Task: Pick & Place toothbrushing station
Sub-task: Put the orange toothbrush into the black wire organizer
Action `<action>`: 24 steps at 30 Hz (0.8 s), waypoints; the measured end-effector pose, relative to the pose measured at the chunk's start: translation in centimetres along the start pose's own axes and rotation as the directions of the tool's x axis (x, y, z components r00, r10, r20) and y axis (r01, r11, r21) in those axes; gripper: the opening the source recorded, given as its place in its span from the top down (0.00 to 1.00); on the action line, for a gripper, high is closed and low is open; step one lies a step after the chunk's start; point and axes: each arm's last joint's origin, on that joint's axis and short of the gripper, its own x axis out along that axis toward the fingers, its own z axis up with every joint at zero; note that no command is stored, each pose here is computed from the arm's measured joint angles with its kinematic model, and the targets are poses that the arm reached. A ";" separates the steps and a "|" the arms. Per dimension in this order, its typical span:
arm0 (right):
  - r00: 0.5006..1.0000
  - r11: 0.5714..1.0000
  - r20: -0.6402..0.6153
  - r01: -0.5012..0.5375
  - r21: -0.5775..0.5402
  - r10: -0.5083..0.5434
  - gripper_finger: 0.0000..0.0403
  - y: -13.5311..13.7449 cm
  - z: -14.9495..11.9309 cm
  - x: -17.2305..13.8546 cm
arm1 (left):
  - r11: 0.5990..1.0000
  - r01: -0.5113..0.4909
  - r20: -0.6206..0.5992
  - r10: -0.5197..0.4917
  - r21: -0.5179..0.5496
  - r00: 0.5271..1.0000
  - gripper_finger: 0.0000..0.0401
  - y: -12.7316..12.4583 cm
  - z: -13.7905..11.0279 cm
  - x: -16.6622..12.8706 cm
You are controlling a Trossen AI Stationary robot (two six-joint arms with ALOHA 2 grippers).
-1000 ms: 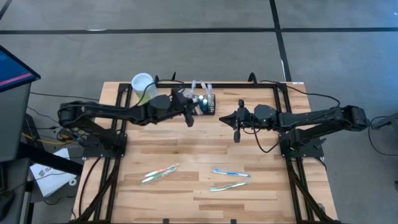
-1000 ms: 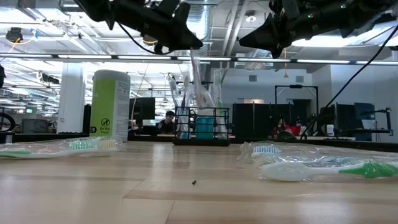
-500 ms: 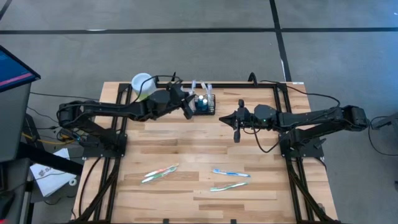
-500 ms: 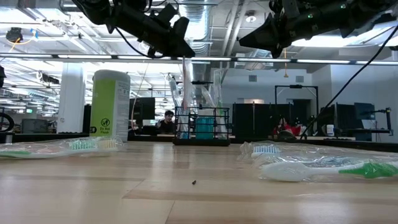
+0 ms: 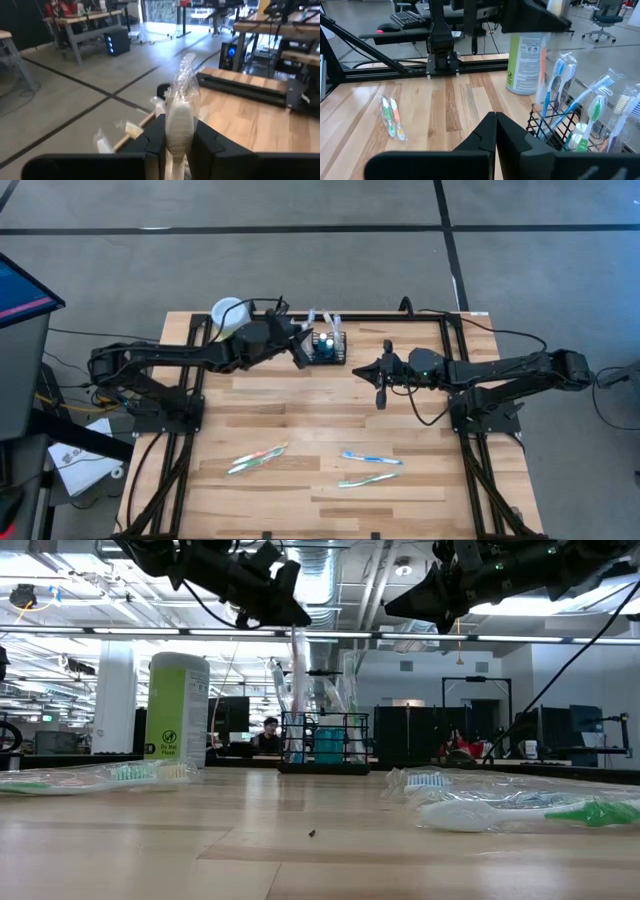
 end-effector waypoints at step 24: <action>1.000 1.000 -0.002 0.000 0.000 0.000 1.00 0.0 0.0 0.0 | 0.998 -0.061 -0.081 0.058 -0.033 0.995 0.86 1.1 -1.9 1.7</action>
